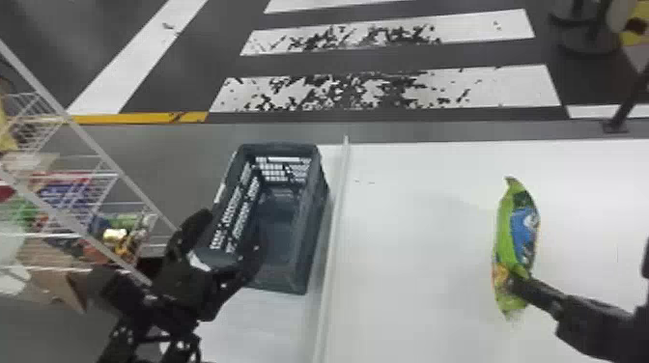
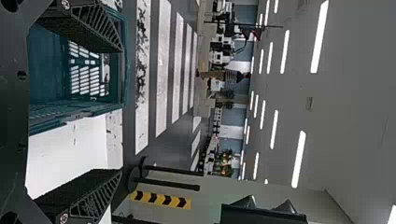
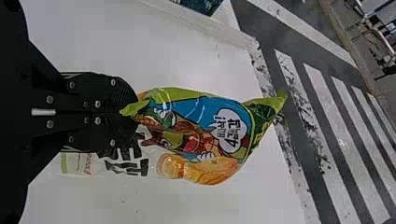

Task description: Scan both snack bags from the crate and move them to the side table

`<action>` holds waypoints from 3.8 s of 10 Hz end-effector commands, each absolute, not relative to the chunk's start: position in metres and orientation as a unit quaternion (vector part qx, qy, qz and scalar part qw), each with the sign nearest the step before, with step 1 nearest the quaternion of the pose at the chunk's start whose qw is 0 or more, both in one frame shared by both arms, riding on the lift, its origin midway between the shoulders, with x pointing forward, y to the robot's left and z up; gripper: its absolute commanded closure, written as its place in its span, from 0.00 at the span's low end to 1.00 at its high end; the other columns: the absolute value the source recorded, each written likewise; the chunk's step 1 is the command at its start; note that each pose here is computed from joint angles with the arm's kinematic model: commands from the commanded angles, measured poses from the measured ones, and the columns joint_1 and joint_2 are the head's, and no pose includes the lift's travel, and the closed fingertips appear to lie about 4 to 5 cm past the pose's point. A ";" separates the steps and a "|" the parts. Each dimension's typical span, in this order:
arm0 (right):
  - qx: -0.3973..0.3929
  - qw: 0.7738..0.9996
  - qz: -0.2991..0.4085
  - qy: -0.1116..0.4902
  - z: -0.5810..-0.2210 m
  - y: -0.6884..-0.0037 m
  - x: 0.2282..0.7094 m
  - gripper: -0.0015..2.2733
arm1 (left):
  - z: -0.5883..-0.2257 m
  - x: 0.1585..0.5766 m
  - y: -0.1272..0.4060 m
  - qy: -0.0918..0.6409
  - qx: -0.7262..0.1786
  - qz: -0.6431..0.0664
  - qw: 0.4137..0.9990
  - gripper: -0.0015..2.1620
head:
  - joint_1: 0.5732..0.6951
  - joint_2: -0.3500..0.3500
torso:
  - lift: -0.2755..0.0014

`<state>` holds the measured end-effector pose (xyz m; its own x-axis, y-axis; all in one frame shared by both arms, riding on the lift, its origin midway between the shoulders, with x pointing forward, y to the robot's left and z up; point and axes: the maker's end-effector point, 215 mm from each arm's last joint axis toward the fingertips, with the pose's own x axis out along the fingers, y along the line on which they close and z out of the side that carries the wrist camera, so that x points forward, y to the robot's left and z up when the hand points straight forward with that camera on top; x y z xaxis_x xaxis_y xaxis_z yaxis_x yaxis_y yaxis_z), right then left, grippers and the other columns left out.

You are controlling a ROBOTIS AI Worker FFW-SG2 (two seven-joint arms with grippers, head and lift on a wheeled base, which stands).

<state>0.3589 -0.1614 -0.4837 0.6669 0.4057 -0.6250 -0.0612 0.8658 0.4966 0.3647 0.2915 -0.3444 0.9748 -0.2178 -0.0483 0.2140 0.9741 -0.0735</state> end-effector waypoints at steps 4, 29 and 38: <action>0.356 0.833 0.119 0.407 -0.474 -0.189 0.345 0.98 | -0.345 0.365 0.285 0.028 -0.036 -0.113 0.992 0.04 | 1.00 0.76 | 0.89; 0.092 0.932 0.189 0.295 -0.520 -0.112 0.377 0.99 | -0.356 0.362 0.280 0.037 -0.037 -0.119 0.992 0.04 | 1.00 0.83 | 0.89; 0.057 0.920 0.160 0.352 -0.580 -0.124 0.362 0.99 | -0.345 0.364 0.280 0.025 -0.042 -0.118 0.992 0.04 | 1.00 0.86 | 0.89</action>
